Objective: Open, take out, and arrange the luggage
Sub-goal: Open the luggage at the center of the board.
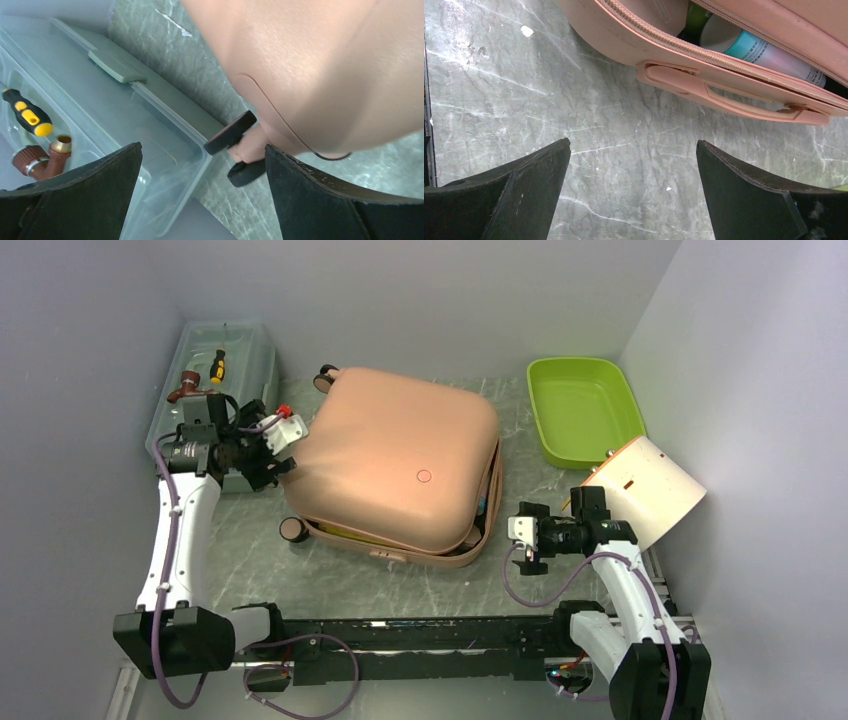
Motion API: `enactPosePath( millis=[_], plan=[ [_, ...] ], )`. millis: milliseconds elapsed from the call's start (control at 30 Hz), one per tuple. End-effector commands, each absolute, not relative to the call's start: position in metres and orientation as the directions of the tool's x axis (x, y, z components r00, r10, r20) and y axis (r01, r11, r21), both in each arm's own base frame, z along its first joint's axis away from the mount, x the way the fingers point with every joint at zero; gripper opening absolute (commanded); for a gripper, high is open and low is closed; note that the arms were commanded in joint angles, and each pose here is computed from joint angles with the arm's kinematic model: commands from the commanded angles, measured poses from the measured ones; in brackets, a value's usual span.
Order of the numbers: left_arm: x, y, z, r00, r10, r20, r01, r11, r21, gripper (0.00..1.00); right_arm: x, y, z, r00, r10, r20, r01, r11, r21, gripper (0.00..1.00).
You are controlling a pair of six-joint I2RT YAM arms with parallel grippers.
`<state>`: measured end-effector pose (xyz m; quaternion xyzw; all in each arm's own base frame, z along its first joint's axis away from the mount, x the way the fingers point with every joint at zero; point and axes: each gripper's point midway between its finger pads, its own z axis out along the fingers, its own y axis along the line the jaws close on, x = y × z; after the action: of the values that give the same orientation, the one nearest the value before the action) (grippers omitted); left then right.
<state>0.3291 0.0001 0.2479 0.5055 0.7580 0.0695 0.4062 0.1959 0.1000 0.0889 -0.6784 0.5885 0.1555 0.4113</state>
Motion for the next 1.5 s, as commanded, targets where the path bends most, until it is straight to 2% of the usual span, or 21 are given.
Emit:
enactPosePath(
  millis=[0,133,367,700,767,867,1100,1133,1200,1233,1467],
  plan=[
    [0.294,-0.018,0.264,-0.138,0.778,-0.613,0.756,0.482,0.442,0.99,0.199,0.107,0.109,0.330,-0.625,-0.708,-0.902,0.012,-0.432,1.00],
    [0.289,-0.012,0.273,-0.126,0.795,-0.593,0.748,0.469,0.470,1.00,0.198,0.107,0.110,0.333,-0.620,-0.711,-0.902,0.012,-0.433,1.00],
    [0.282,-0.005,0.215,-0.223,0.820,-0.527,0.838,0.438,0.326,0.99,0.196,0.107,0.113,0.341,-0.613,-0.713,-0.898,0.012,-0.439,1.00],
    [0.297,0.007,0.184,-0.273,0.830,-0.487,0.824,0.463,0.327,0.97,0.194,0.105,0.113,0.330,-0.601,-0.728,-0.903,0.023,-0.428,1.00],
    [0.299,0.006,0.181,-0.272,0.825,-0.496,0.823,0.466,0.324,0.93,0.195,0.105,0.113,0.328,-0.599,-0.730,-0.904,0.024,-0.426,1.00],
    [0.297,-0.002,0.181,-0.263,0.809,-0.526,0.831,0.467,0.302,0.82,0.195,0.105,0.113,0.324,-0.599,-0.732,-0.906,0.025,-0.422,1.00],
    [0.292,-0.031,0.211,-0.217,0.723,-0.656,0.841,0.480,0.251,0.49,0.198,0.105,0.114,0.322,-0.599,-0.733,-0.903,0.038,-0.428,1.00],
    [0.291,-0.035,0.216,-0.207,0.711,-0.672,0.841,0.481,0.249,0.42,0.199,0.105,0.115,0.322,-0.598,-0.734,-0.902,0.041,-0.429,1.00],
    [0.290,-0.043,0.227,-0.189,0.689,-0.700,0.836,0.487,0.253,0.07,0.199,0.105,0.115,0.323,-0.599,-0.733,-0.900,0.044,-0.433,1.00],
    [0.291,-0.047,0.231,-0.186,0.678,-0.711,0.833,0.493,0.253,0.01,0.200,0.105,0.116,0.323,-0.600,-0.732,-0.899,0.047,-0.435,1.00],
    [0.277,-0.091,0.227,-0.133,0.716,-0.685,0.876,0.408,0.256,0.00,0.205,0.104,0.120,0.330,-0.604,-0.725,-0.884,0.072,-0.462,1.00]
  ],
)
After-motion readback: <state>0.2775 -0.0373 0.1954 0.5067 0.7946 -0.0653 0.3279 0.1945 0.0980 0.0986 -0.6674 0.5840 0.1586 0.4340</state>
